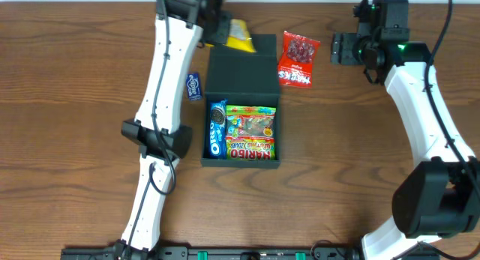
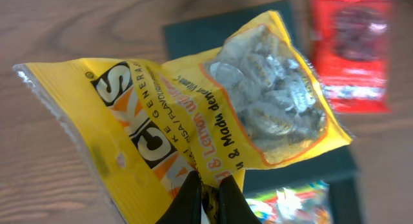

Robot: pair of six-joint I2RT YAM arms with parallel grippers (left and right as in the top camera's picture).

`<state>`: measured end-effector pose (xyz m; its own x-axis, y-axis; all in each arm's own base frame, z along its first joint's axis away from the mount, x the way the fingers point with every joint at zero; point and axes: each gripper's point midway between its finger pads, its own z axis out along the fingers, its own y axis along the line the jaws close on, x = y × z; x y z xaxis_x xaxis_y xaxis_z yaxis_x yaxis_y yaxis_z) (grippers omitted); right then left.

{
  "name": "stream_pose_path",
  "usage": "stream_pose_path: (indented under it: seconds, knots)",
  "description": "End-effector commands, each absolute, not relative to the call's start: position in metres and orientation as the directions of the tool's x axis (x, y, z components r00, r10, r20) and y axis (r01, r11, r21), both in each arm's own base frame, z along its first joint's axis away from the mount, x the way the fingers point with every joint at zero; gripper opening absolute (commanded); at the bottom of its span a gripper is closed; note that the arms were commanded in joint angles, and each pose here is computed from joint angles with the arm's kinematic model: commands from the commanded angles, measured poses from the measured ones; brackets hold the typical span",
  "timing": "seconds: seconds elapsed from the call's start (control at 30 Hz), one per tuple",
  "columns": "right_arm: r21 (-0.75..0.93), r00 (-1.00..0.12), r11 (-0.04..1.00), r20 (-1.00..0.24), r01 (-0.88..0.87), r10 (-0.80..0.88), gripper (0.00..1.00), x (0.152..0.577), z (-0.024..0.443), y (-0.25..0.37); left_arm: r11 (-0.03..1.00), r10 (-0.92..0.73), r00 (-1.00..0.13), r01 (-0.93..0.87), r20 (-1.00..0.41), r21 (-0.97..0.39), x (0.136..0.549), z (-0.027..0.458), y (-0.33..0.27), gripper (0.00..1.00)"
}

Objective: Pack container
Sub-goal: 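Carry the yellow bag over the box and lower it inside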

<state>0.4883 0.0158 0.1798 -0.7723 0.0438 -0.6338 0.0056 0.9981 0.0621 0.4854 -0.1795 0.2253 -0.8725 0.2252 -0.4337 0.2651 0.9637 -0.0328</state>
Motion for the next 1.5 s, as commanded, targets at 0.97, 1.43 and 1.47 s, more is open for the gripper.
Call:
stream_pose_path:
  seconds: [0.97,1.43,1.47]
  knots:
    - [0.065,-0.770,0.998,-0.637,-0.011,0.033,0.91,0.486,0.184,0.008,0.913,0.363,-0.817,0.407,-0.448,-0.002,0.341,0.333,-0.147,0.06]
    - [0.086,-0.791,0.996,-0.609,0.010,0.060,0.89,0.480,0.179,0.009,0.896,0.399,-0.797,0.444,-0.454,0.009,0.268,0.280,-0.118,0.06]
    - [0.096,-0.795,0.995,-0.604,0.001,0.059,0.89,0.479,0.179,0.011,0.895,0.396,-0.790,0.447,-0.468,0.003,0.264,0.278,-0.118,0.06]
